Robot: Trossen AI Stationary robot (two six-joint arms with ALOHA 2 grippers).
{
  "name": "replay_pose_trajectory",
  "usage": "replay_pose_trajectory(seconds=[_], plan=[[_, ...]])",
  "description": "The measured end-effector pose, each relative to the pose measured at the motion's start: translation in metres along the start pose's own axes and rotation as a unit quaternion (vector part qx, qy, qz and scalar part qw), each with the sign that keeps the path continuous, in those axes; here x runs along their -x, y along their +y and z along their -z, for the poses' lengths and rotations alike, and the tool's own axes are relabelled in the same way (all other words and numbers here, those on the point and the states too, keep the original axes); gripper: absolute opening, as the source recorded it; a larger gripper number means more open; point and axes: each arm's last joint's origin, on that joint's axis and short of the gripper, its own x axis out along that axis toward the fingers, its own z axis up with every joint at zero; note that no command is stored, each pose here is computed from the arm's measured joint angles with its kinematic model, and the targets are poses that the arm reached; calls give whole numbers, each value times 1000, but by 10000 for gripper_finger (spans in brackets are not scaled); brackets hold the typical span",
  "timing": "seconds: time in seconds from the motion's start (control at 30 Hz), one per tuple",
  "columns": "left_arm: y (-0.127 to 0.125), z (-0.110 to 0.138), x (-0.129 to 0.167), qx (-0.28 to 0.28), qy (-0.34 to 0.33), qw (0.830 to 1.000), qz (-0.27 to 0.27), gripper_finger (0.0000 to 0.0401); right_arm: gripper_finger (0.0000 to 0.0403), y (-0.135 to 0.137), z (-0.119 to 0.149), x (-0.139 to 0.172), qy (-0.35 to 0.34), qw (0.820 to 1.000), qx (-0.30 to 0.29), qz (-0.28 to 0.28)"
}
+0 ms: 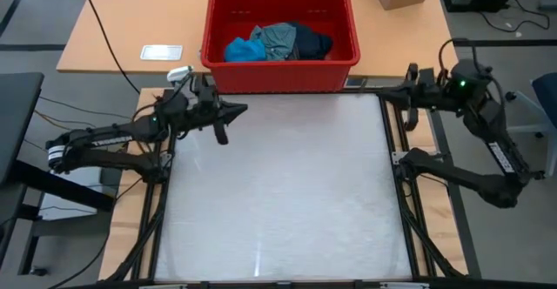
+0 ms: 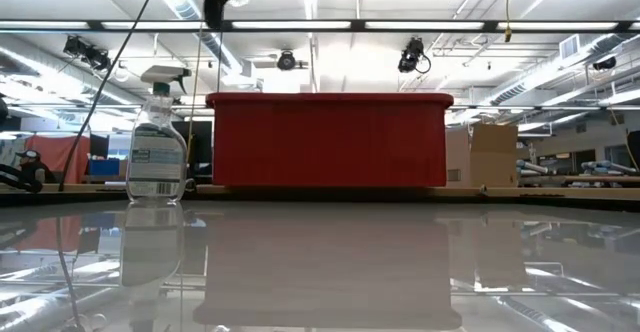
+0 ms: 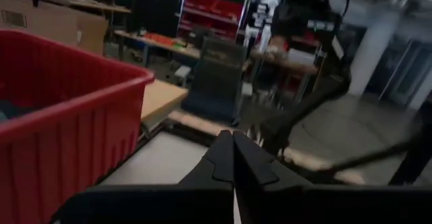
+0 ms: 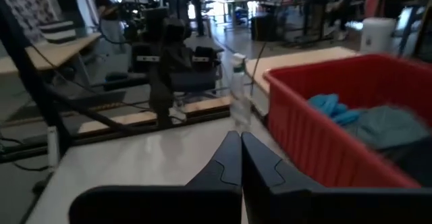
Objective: Fold laundry
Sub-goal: Return to Home Position
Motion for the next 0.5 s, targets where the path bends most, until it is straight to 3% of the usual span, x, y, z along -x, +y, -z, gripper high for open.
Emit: replay_pose_trajectory(seconds=[0.1,0.2,0.27,0.33,0.4,0.5], plan=[[4,18,5,-32,27,999,-3,1,2,0,21,-2,1,1000,-27,-6],[6,28,5,-24,44,999,-2,9,5,-3,46,-7,2,999,-28,-15],[3,29,5,-6,46,999,17,12,8,-5,64,-9,15,999,-46,-7],[-6,33,4,-42,56,996,56,12,7,-6,81,-11,26,997,-77,6],[-14,36,4,-82,61,991,85,8,3,-5,95,-10,25,998,-59,-2],[-18,38,5,-92,69,989,97,3,3,-1,113,-7,2,999,-30,-12]])
